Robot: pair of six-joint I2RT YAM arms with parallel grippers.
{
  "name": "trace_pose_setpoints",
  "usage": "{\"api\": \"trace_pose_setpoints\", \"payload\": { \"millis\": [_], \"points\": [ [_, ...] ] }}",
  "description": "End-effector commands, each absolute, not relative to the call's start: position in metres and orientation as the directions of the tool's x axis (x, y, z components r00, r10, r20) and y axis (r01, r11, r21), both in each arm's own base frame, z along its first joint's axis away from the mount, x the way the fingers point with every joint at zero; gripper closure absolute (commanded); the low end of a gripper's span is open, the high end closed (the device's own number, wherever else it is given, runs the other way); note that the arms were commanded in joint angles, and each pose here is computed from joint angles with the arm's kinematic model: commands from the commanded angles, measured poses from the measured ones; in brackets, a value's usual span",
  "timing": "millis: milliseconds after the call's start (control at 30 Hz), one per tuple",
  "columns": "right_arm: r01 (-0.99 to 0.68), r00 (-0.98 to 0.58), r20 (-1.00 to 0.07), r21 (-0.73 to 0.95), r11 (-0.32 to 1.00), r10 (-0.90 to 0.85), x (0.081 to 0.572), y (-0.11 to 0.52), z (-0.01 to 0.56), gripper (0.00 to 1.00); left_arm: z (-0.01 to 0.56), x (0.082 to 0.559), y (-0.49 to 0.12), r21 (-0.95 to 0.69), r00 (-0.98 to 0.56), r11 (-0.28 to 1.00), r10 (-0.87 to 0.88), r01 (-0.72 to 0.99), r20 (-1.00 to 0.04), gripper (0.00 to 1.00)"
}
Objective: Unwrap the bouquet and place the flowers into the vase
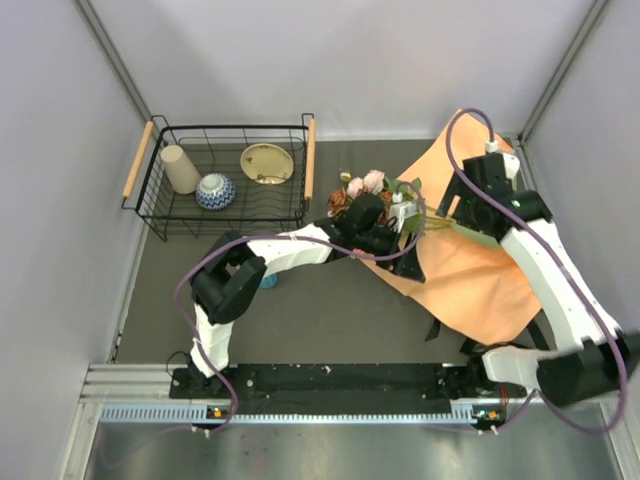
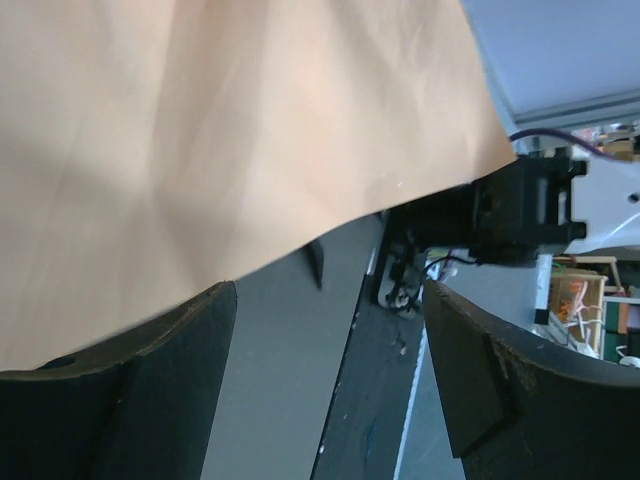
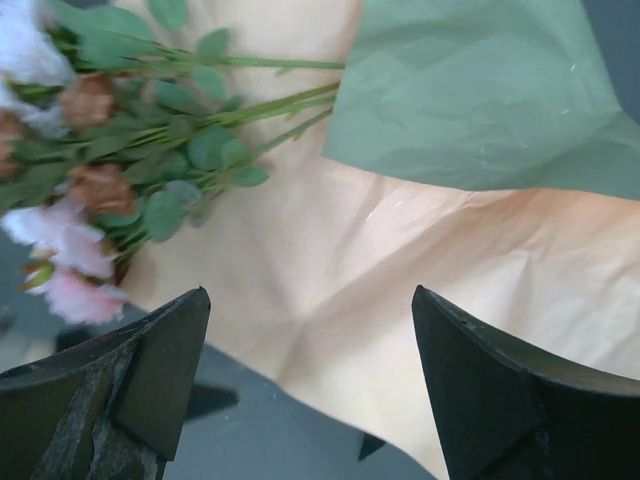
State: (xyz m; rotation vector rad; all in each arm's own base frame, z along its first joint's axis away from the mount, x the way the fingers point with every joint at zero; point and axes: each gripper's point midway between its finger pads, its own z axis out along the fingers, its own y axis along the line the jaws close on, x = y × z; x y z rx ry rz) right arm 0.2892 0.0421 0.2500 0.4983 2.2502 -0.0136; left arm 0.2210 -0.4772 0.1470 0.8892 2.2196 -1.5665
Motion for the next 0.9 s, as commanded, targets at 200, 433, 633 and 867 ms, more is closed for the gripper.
{"api": "trace_pose_setpoints", "payload": {
  "millis": [200, 433, 633, 867],
  "points": [
    [0.332, -0.746, -0.503, 0.289, 0.898, 0.438, 0.356, 0.076, 0.130, 0.19, 0.165, 0.236, -0.446, -0.663, -0.714, 0.264, 0.274, 0.700, -0.645, 0.19],
    [0.468, -0.708, -0.526, 0.152, 0.871, 0.472, 0.389, 0.035, 0.090, 0.19, 0.166, 0.242, -0.445, -0.684, -0.726, 0.245, 0.263, 0.687, -0.635, 0.19],
    [0.672, -0.569, -0.578, 0.082, 0.736, 0.585, 0.387, -0.058, 0.091, 0.18, 0.170, 0.242, -0.432, -0.681, -0.726, 0.251, 0.252, 0.688, -0.640, 0.19],
    [0.767, -0.479, -0.630, 0.038, 0.641, 0.611, 0.378, -0.136, 0.108, 0.18, 0.183, 0.235, -0.417, -0.657, -0.704, 0.252, 0.251, 0.710, -0.664, 0.19]
  ]
}}
